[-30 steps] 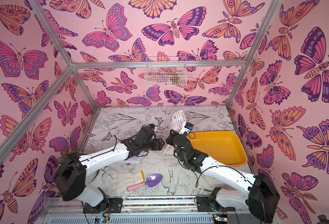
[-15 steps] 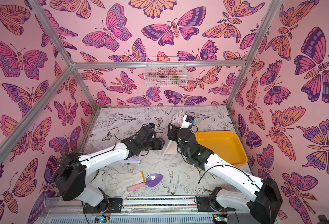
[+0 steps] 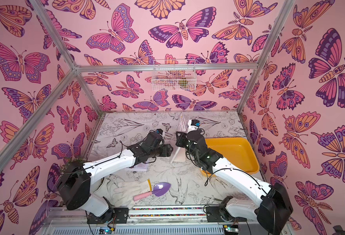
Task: Replace the menus in the menu holders
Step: Insert the menu into the menu holder.
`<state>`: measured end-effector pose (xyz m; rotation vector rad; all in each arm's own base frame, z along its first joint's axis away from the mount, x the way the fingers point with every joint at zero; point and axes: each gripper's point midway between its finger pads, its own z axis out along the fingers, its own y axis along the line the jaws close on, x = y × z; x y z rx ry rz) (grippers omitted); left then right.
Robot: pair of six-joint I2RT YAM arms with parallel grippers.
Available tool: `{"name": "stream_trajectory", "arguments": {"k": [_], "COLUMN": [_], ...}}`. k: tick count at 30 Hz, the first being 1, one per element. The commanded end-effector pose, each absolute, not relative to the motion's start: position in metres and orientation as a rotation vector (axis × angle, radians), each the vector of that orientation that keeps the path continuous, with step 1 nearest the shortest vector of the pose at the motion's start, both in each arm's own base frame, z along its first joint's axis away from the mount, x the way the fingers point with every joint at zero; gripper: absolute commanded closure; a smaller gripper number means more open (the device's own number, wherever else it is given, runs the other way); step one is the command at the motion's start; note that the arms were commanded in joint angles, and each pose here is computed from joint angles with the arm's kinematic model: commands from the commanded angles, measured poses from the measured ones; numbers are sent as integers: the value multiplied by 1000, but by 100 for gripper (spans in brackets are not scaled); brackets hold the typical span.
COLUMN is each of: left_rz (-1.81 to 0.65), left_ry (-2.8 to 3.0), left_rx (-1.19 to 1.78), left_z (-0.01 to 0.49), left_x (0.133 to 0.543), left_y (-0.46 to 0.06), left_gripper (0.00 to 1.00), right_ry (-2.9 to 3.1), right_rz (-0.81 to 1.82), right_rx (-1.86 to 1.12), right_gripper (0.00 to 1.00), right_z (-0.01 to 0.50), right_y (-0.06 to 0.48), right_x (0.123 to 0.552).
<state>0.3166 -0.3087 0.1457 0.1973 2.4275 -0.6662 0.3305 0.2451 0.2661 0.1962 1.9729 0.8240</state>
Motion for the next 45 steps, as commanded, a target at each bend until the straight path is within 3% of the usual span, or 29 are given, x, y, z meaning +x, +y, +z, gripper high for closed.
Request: {"name": "stream_trajectory", "arguments": {"k": [1,3,7,16,20,26,37,39,42,45], "left_rz": [-644,-642,-641,-641,-641,-641,-618,-618,-623,-623], "left_ry": [2425,2424,2419,2421,2419,2421,2410,2407,2402,2401], "left_rx": [210,208,205,207,207,215,230,230,233,235], "left_z": [146,146,148,147,148,147,151,152,154,155], "left_x": [319,319,319,318,318,317,319,320,320,321], "left_y": [-310,-309,-309,-311,-311,-313,-313,-314,-315,-315], "left_gripper": [28,28,28,28,28,28,28,28,28,28], "right_ry": [2017,2034,1997,1951,1948,1969,2058,2049,2012,1993], "right_rz": [842,843,794,704,710,720,731,719,685,656], "right_rx": [196,179,163,130,136,123,106,111,115,117], "right_gripper": [80,78,61,54,59,81,84,79,63,55], "right_z": [259,254,268,292,294,291,257,260,273,284], "right_y": [251,253,242,222,220,225,235,232,222,212], "right_x": [328,326,323,324,325,327,326,325,324,325]}}
